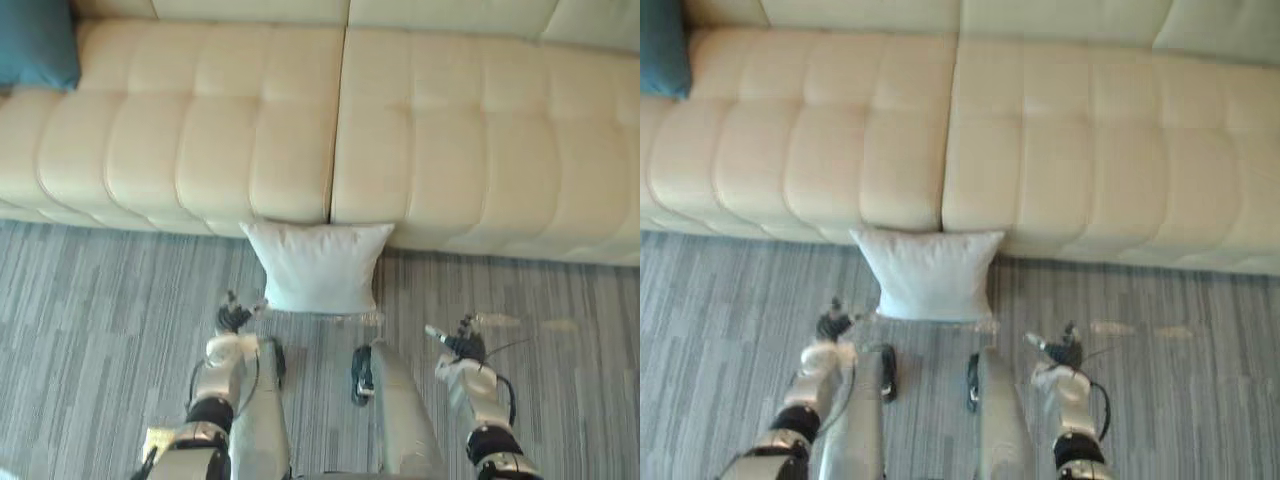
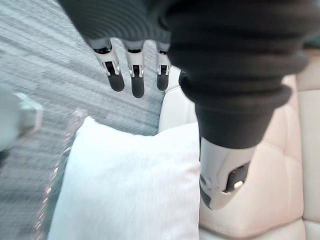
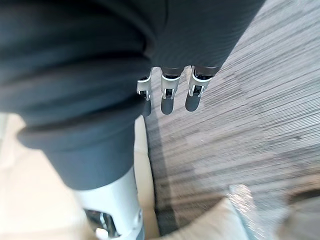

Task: Pick up cushions and gather them together orderly.

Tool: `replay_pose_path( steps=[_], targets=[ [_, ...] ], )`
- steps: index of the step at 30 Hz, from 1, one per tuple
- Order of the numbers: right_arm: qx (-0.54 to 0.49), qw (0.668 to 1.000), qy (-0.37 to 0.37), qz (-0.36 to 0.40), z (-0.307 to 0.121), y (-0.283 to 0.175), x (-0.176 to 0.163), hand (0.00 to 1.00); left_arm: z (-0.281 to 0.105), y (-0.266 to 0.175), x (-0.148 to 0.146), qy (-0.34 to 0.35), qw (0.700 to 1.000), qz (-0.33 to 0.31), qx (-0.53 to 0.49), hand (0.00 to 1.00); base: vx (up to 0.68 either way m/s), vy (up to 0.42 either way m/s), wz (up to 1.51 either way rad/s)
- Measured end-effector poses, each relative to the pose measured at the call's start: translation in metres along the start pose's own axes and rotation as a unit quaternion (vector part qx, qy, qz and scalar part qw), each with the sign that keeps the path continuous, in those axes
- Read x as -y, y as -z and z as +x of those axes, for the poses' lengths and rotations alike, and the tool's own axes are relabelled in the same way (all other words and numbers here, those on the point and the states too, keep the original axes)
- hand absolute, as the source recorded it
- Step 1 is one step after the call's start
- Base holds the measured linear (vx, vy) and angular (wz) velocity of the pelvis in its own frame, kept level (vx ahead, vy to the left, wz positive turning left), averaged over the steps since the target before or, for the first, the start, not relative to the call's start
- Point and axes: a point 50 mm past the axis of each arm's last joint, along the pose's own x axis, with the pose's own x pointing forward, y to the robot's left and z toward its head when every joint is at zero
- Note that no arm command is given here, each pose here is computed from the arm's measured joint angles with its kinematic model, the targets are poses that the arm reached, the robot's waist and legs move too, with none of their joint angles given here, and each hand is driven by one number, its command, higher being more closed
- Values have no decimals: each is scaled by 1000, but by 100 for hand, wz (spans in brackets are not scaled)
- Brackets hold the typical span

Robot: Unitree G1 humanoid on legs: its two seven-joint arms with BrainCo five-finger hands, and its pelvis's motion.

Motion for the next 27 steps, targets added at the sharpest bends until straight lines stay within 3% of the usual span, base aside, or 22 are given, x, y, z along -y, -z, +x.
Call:
replay_pose_path(
  steps=[6, 13, 20, 26, 27],
  targets=[
    [141, 984, -9, 111, 31, -115, -34, 0, 28, -95, -3, -17, 991, -42, 124, 0, -170, -12, -14],
    [260, 949, -81, 161, 22, -219, -80, 0, 25, -194, 30, 31, 963, -80, 254, 0, -64, 18, -2],
    [330, 916, -174, 148, -13, -276, -137, 0, 10, -244, 64, 74, 943, -73, 317, 0, -49, 23, 3],
    [332, 898, -251, 146, -44, -283, -186, 0, -3, -260, 93, 92, 934, -85, 334, 0, 4, 26, 8],
    [331, 895, -261, 145, -49, -284, -194, 100, -5, -261, 97, 93, 934, -88, 334, 100, -1, 28, 12]
  ],
)
